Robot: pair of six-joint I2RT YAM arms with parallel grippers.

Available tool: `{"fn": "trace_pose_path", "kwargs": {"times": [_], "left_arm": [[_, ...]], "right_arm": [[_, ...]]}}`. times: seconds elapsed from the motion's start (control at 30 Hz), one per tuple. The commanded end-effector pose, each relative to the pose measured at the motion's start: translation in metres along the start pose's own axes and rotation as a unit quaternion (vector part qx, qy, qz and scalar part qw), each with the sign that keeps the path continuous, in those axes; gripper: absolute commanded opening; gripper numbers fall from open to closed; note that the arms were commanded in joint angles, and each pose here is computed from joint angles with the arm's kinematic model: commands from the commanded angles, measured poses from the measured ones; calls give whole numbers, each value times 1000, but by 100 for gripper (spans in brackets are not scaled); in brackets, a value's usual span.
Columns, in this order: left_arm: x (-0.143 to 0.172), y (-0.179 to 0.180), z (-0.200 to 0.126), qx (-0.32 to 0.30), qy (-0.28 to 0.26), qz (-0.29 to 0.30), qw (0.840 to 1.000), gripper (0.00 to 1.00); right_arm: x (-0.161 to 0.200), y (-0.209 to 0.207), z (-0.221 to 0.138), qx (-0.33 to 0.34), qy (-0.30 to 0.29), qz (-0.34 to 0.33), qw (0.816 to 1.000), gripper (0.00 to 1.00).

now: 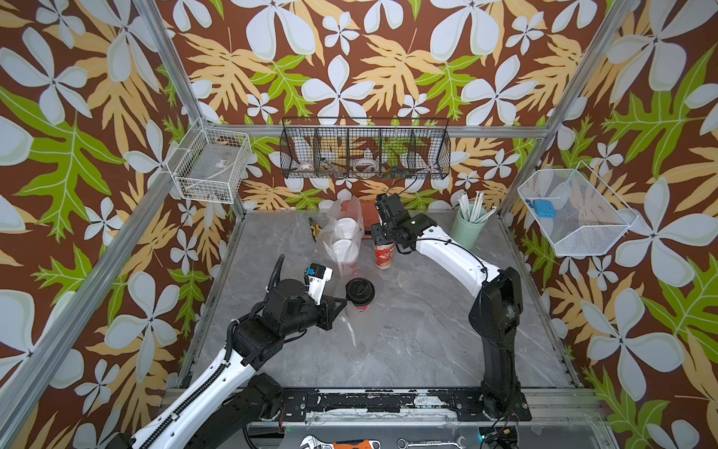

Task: Pack milk tea into plastic carrier bags
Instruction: Pick up the milk tea cup at the center of the board.

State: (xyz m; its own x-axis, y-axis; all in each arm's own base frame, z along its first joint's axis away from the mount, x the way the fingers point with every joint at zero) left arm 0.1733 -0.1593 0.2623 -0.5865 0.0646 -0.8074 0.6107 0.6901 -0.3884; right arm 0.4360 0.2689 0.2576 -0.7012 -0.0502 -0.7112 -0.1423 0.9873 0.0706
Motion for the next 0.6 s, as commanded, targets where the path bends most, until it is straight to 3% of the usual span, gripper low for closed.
{"fn": "trace_pose_path", "kwargs": {"times": [0.0,0.27,0.57], "left_arm": [[-7,-3,-3,3,-15,1,1000,0],[-13,-6,-6,8,-27,-8,1000,0],[-8,-15,-4,63,-32,-15,997,0]], "right_arm": [[-7,-4,-14,6,-16,5,1000,62],[-21,-11,-69,-28,-43,26,998,59],[-22,-20,-157,-103,-88,72,988,56]]}}
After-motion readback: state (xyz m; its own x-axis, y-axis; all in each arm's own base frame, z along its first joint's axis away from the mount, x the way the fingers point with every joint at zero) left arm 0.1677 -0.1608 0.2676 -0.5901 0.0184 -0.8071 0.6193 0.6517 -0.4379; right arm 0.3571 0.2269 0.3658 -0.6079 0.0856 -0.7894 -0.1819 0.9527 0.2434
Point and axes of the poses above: each gripper's point midway between its finger pads, its own z axis out along the fingers, its own y axis along the line the jaws close on, x = y × z, the point moved 6 cm from there along -z, back along the fingers, and after that the axes turned 11 degrees about z, right-handed, at the moved point
